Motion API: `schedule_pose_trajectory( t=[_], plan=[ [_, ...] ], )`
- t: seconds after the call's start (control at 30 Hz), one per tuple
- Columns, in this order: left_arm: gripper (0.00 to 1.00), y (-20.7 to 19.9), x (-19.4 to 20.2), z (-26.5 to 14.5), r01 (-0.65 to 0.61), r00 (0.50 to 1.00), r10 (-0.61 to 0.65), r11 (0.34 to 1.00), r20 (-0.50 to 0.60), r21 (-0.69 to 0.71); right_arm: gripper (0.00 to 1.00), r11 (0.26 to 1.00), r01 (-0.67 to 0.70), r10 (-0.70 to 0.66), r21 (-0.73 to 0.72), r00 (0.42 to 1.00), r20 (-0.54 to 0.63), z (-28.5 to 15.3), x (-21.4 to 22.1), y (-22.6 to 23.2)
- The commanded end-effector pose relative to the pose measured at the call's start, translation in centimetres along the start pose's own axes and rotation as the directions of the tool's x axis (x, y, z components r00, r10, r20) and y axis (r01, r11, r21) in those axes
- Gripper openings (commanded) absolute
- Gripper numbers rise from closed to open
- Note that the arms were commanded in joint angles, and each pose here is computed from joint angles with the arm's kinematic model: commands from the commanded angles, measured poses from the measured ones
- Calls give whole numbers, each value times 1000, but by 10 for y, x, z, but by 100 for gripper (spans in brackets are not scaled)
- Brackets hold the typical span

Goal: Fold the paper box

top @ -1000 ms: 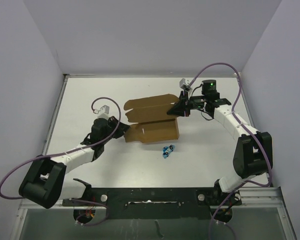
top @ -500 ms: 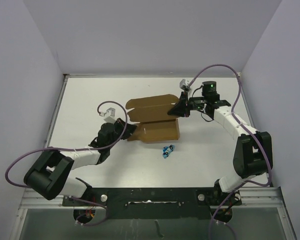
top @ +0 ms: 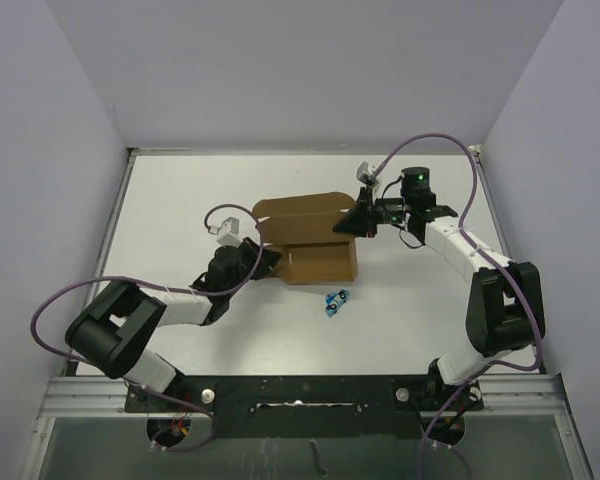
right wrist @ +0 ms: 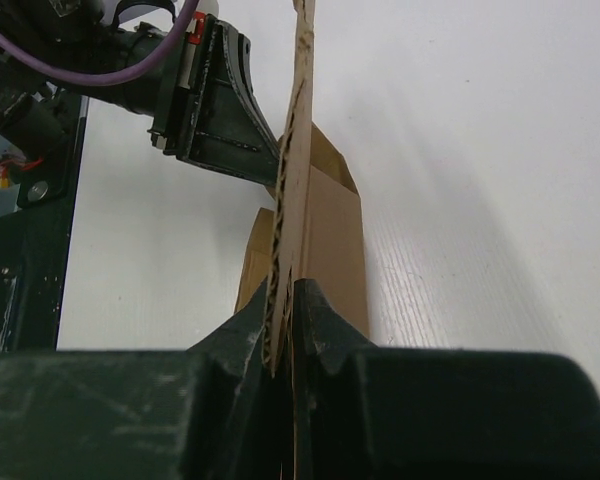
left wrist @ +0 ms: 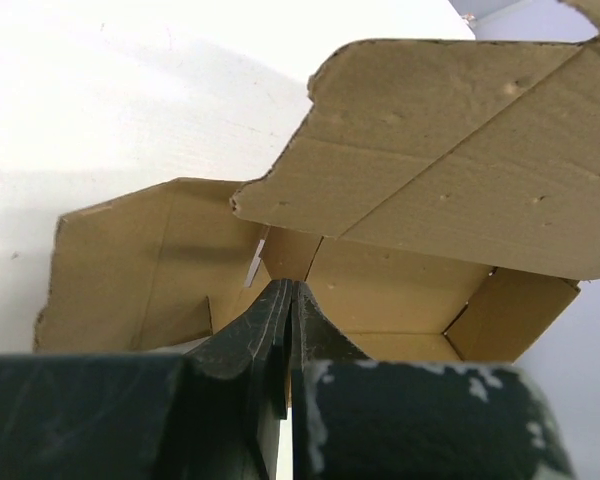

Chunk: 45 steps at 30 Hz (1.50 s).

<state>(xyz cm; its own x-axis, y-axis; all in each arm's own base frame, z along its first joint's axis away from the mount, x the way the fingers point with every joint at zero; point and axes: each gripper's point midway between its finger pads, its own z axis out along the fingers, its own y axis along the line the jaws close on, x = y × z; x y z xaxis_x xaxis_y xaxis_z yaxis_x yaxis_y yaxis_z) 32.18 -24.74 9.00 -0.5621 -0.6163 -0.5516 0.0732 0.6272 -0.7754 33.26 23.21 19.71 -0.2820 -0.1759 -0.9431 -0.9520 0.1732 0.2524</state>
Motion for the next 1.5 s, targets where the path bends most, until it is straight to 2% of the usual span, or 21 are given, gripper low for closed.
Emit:
schedule_pose_trajectory(
  t=[0.0,0.27,0.5,0.77,0.93,1.1,1.33,1.47],
  plan=[
    [0,-35,-20,14,-13,998,7,995,67,98,0,999,45,-44,-18,999,29,3,-11,2],
    [0,-40,-12,24,-22,999,17,993,38,114,0,999,34,-34,-2,999,24,2,-6,-3],
    [1,-31,-18,3,-53,998,50,996,42,77,0,999,34,-35,32,999,31,-16,-3,-16],
    [14,-25,-30,-35,-144,989,144,990,20,10,0,999,27,-29,46,998,55,-33,-4,-23],
    [37,-4,-50,-59,-151,988,154,984,24,-99,0,999,31,-33,37,998,62,-33,-6,-21],
    [58,11,-60,-53,-63,996,57,994,-75,-85,0,999,31,-32,28,997,71,-33,-10,-19],
    [59,22,-42,-17,12,976,-30,996,-214,-84,0,999,35,-37,24,997,75,-31,-13,-16],
    [56,30,-33,-1,53,964,-80,992,-254,-113,0,999,35,-36,16,996,76,-30,-14,-14]
  ],
)
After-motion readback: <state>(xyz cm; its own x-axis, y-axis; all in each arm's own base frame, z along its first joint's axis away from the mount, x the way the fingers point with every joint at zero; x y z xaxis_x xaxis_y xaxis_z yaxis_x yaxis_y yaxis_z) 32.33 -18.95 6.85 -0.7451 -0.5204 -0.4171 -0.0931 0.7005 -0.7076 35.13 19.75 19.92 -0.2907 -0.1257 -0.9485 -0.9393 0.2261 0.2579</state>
